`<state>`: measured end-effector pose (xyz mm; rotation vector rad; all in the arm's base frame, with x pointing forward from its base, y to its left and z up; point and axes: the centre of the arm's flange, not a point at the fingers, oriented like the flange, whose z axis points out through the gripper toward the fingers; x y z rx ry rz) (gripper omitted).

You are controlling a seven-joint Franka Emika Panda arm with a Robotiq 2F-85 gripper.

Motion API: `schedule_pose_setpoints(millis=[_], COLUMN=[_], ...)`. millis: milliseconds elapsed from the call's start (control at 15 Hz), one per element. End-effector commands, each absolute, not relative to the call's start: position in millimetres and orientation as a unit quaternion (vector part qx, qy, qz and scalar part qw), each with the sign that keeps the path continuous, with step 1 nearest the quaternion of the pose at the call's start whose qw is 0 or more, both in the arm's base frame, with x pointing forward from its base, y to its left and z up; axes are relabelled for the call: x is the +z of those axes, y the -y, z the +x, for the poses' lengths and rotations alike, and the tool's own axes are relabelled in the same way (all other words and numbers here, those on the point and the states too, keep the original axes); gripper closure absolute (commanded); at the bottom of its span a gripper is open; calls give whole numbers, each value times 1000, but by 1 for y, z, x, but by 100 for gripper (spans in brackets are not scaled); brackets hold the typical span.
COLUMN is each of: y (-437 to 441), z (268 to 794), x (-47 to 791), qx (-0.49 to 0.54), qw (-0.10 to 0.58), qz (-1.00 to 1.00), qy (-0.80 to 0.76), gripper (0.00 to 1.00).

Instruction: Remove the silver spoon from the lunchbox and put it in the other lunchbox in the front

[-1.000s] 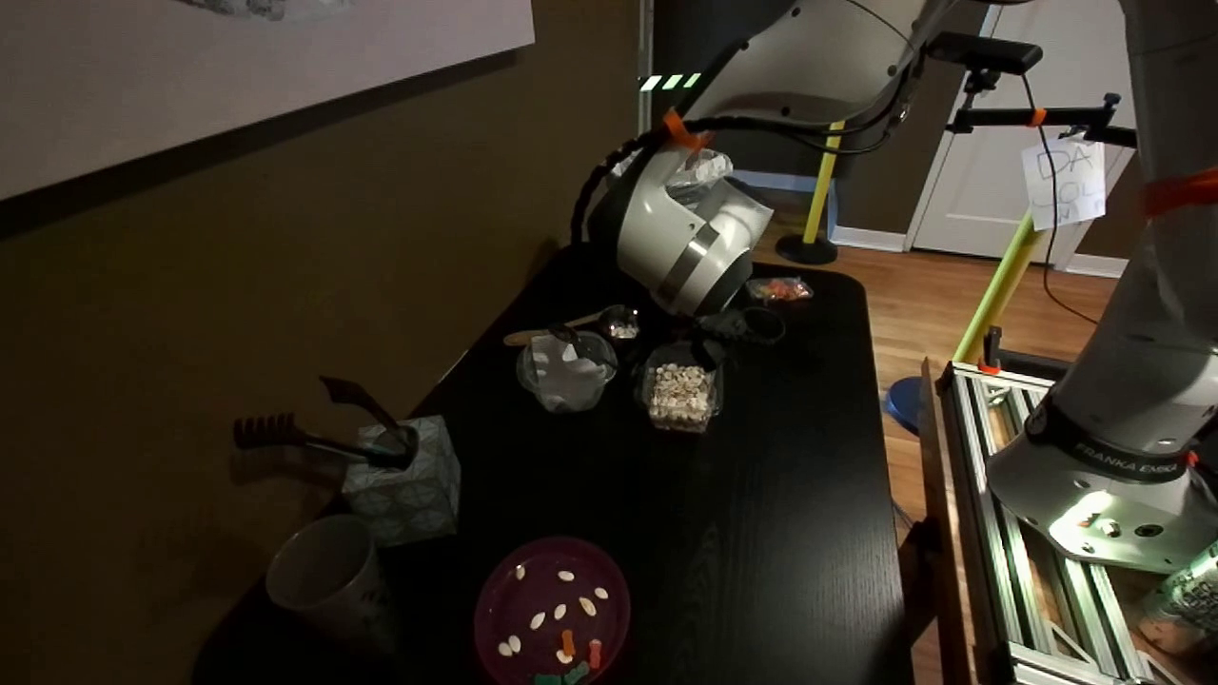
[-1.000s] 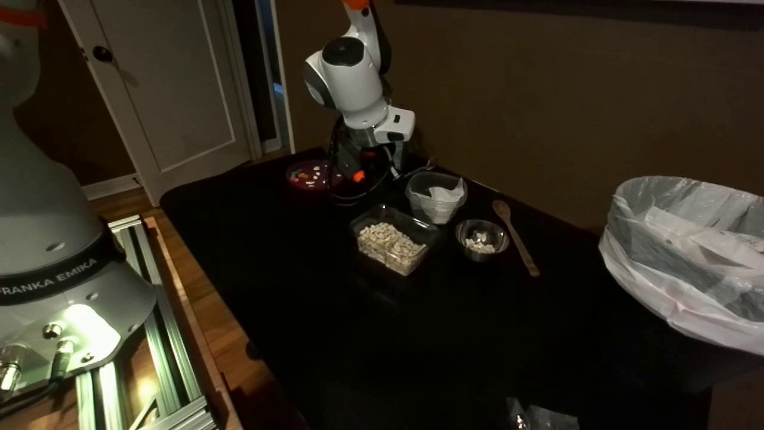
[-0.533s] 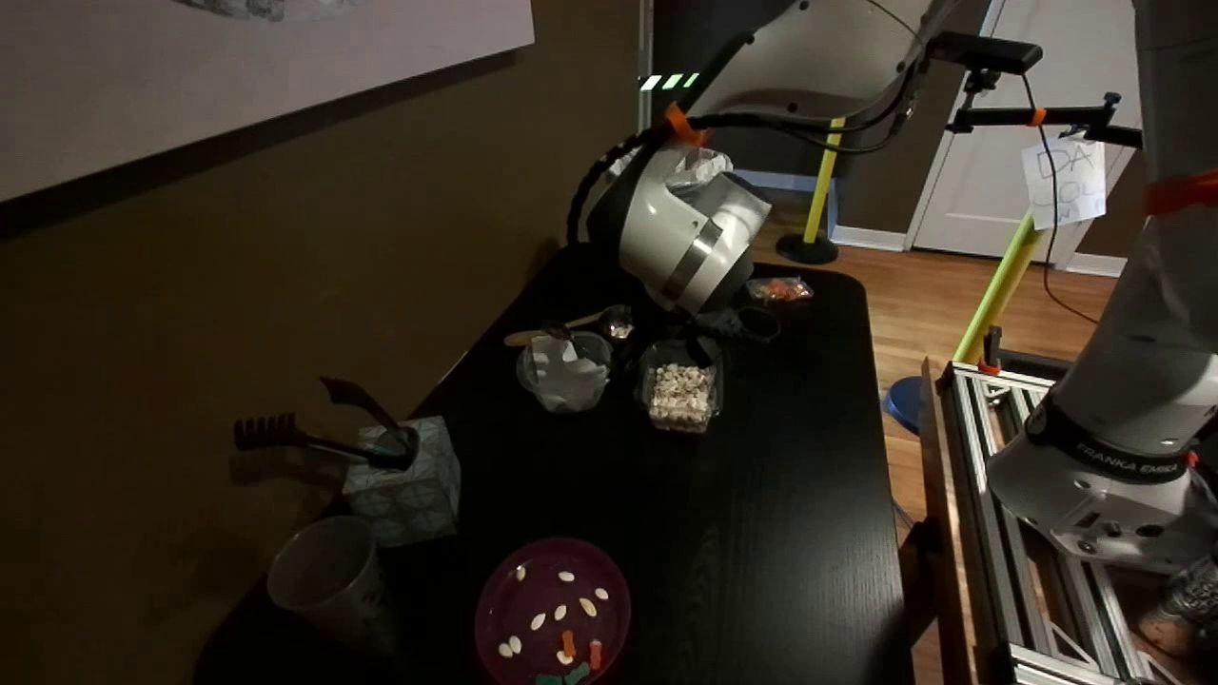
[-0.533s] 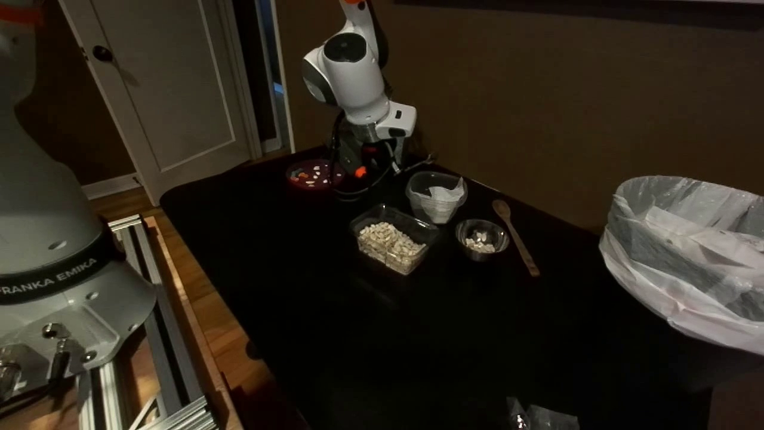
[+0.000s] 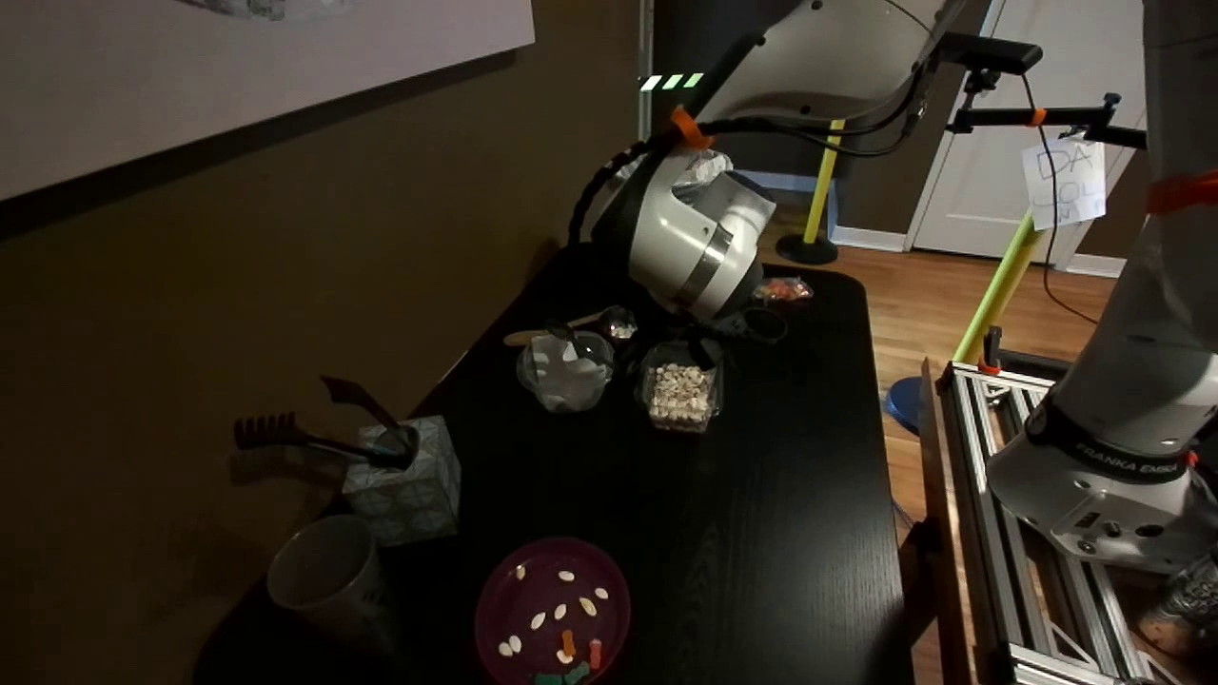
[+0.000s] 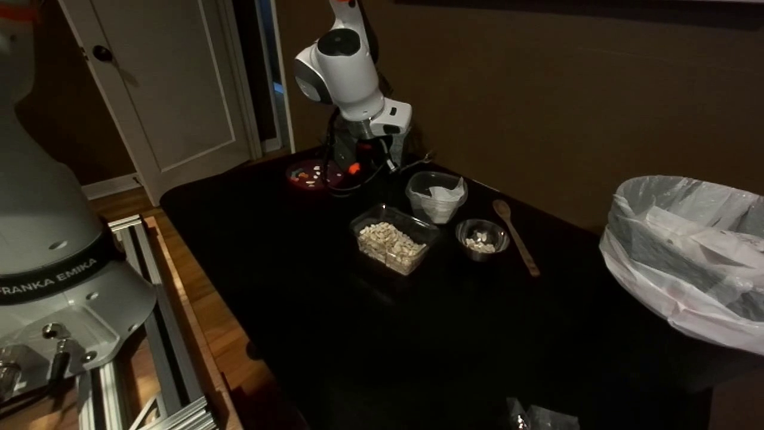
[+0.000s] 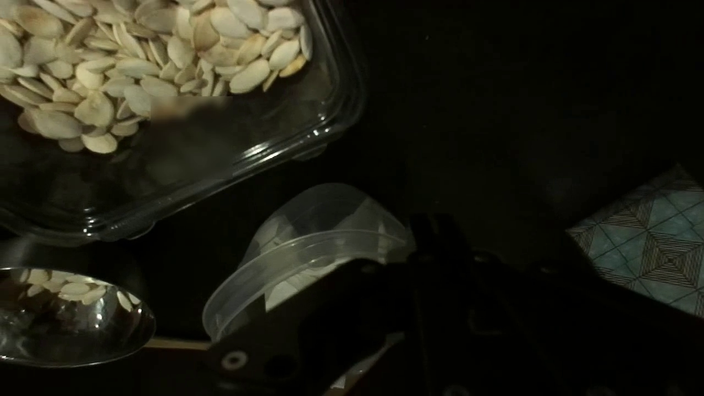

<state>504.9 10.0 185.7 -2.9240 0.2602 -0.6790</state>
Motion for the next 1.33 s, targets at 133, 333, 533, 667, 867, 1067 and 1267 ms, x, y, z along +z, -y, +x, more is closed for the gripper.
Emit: schedule_pose_setpoints(millis=[133,333,533,667,867,1067,1267], y=[-2,1,3,2,-5,-14,-17], z=[536,550,561,544,565,592,621], x=[252,270,281,261,259,263,253], qx=[-255,-283,-299,-303,-311,-317,-314], qw=[77,82,86,88,87,81,70], qz=[-954,-941,-932,-933,-927,-926,-924], qy=[-136,-166,-184,-172,-189,-190,-208], gripper=[99,99,99,95,99,99,99])
